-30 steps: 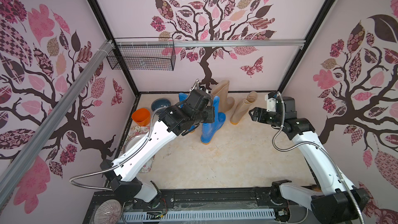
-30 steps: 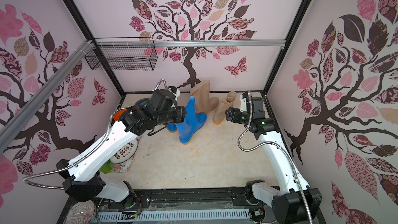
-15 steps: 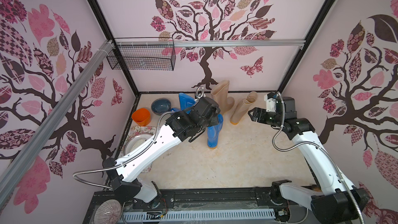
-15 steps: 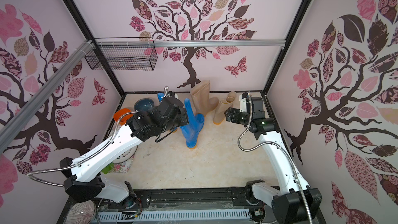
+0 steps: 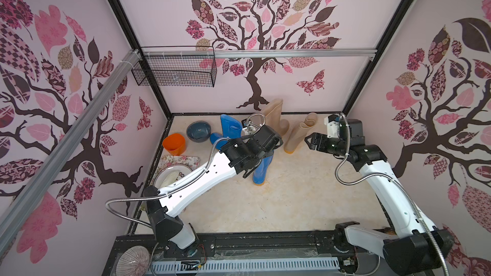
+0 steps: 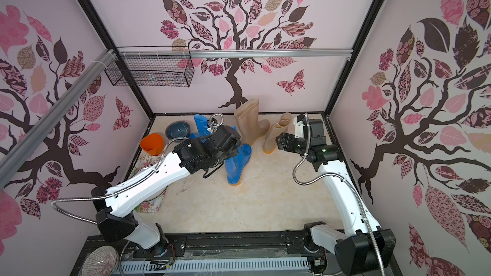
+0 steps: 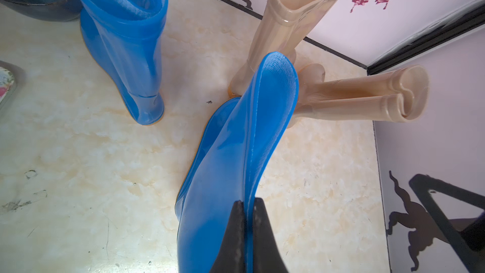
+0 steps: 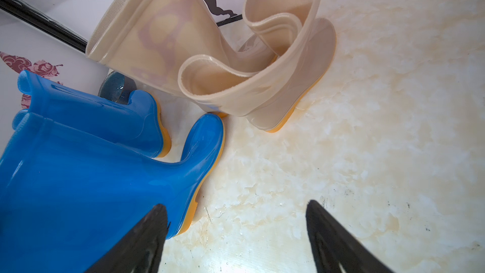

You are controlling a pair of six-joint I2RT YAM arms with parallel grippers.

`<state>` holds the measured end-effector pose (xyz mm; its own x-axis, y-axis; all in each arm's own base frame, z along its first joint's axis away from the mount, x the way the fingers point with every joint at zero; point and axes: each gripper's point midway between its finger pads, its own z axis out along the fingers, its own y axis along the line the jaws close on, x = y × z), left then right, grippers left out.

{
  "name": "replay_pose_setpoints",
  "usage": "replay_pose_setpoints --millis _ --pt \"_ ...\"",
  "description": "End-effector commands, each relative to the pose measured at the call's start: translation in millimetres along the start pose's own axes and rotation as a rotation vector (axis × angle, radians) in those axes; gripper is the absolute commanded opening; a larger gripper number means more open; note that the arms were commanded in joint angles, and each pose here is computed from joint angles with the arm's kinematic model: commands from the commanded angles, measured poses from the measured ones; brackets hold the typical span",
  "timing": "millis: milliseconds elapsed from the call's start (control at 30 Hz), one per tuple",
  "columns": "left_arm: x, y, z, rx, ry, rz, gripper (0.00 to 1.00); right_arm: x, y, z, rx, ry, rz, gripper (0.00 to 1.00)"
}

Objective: Match and arrange rain boots in pairs
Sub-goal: Place the rain boot at the center of the board.

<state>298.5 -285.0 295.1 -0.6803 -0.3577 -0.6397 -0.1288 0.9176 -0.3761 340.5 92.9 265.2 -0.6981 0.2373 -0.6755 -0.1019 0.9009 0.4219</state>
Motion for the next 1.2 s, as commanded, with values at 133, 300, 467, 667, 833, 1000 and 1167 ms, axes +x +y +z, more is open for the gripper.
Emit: replay_pose_setpoints --millis 133,300,467,667,833,1000,1167 --pt "-35.7 -6.2 -29.5 0.03 -0.15 -0.125 0.0 2.9 2.6 6.3 -0.014 0.025 0.013 0.84" --pt "-36.9 -6.5 -27.1 0.03 -0.17 -0.139 0.0 4.6 5.1 8.6 -0.022 0.034 0.01 0.84" --pt "-35.5 -12.8 -22.4 0.039 -0.165 -0.125 0.0 7.0 5.2 9.4 -0.02 0.039 0.007 0.84" --pt "-36.1 -11.1 -19.8 0.024 -0.178 -0.138 0.0 9.1 4.8 9.2 -0.019 0.042 0.005 0.84" --pt "-34.2 -11.4 -15.9 0.014 -0.177 -0.139 0.0 9.0 5.5 9.1 -0.022 0.042 0.003 0.84" --pt "-31.9 -7.0 -13.0 -0.011 -0.177 -0.127 0.0 9.7 5.4 9.4 -0.023 0.044 0.002 0.84" --pt "-29.2 -3.6 -9.2 -0.029 -0.18 -0.119 0.0 10.0 5.4 9.5 -0.024 0.045 0.001 0.84"
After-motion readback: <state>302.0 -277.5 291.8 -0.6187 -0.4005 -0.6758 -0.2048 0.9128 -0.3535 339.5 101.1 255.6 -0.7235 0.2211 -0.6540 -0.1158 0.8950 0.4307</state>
